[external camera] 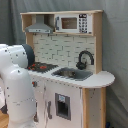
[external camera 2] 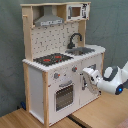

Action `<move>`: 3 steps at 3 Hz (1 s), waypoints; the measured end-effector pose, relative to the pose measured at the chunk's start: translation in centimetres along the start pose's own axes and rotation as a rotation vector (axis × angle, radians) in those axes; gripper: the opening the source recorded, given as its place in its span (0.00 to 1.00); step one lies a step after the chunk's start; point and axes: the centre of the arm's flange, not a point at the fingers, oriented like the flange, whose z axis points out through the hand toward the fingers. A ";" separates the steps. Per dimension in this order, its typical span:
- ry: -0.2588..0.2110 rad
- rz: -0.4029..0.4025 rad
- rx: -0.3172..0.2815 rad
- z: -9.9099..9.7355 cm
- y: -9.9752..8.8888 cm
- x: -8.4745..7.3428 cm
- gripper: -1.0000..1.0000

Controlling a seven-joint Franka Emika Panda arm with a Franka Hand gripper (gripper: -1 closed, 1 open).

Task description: Play with the kitchen

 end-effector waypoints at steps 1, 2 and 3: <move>0.014 0.074 0.008 0.8 0.1 -0.4 1.00; 0.044 0.148 0.010 1.6 0.3 -0.5 1.00; 0.077 0.218 0.011 2.0 0.5 -0.5 1.00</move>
